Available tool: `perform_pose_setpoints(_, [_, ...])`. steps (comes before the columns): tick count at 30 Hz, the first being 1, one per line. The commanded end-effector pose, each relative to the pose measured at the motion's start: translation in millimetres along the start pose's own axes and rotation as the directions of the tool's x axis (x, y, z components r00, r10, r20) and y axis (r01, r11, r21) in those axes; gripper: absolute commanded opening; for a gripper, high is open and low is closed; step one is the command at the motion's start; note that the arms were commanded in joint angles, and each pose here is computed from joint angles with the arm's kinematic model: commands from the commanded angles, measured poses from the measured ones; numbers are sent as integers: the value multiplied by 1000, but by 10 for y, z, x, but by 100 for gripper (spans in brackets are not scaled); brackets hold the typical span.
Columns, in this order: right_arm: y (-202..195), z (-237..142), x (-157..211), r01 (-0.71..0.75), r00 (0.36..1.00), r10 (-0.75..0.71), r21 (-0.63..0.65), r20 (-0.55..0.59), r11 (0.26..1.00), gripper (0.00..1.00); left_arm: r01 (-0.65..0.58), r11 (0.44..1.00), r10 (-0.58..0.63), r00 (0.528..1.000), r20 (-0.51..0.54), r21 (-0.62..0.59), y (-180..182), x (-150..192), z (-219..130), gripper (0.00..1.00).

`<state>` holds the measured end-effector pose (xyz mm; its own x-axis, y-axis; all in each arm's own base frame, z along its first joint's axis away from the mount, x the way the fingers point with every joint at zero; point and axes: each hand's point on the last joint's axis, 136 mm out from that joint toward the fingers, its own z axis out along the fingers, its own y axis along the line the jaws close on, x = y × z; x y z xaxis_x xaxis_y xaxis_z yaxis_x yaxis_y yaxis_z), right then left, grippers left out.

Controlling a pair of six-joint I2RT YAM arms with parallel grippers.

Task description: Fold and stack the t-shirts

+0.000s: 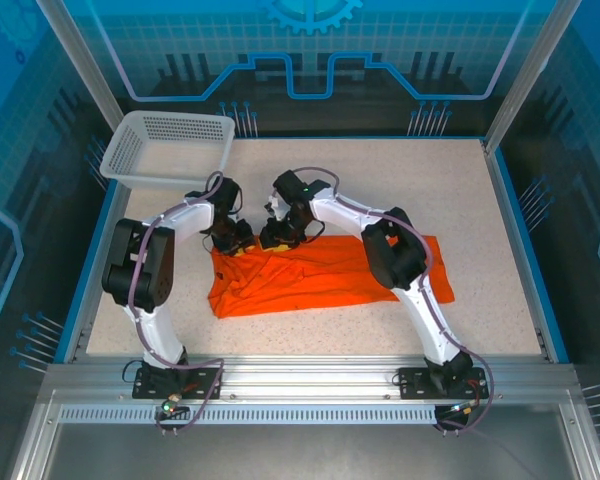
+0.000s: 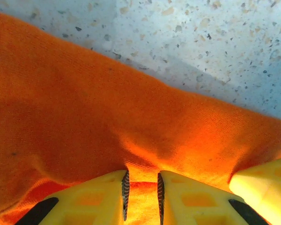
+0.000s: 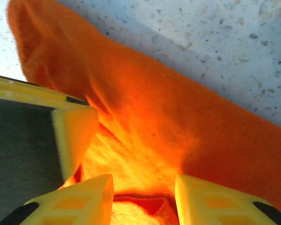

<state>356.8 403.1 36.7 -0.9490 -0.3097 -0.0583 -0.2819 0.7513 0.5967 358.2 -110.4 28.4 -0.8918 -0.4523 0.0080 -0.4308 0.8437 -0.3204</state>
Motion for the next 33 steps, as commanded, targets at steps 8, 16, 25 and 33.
perform_pose_setpoints(8, [117, 62, 397, 53, 993, -56, -31, -101, 998, 33, 8, 998, -10, 999, -39, -65, 237, -4, 132, 26])
perform_pose_setpoints(16, [252, -64, 465, 113, 990, -116, -38, -83, 993, 36, 17, 996, -21, 999, -47, -85, 281, -10, 170, 26])
perform_pose_setpoints(25, [282, -115, 457, 172, 983, -169, 38, -75, 984, 33, 27, 992, -31, 999, -35, -122, 321, -42, 141, 26])
perform_pose_setpoints(33, [281, -103, 493, 202, 978, -197, 77, -72, 976, 20, 33, 992, -37, 999, -35, -125, 325, -27, 112, 26])
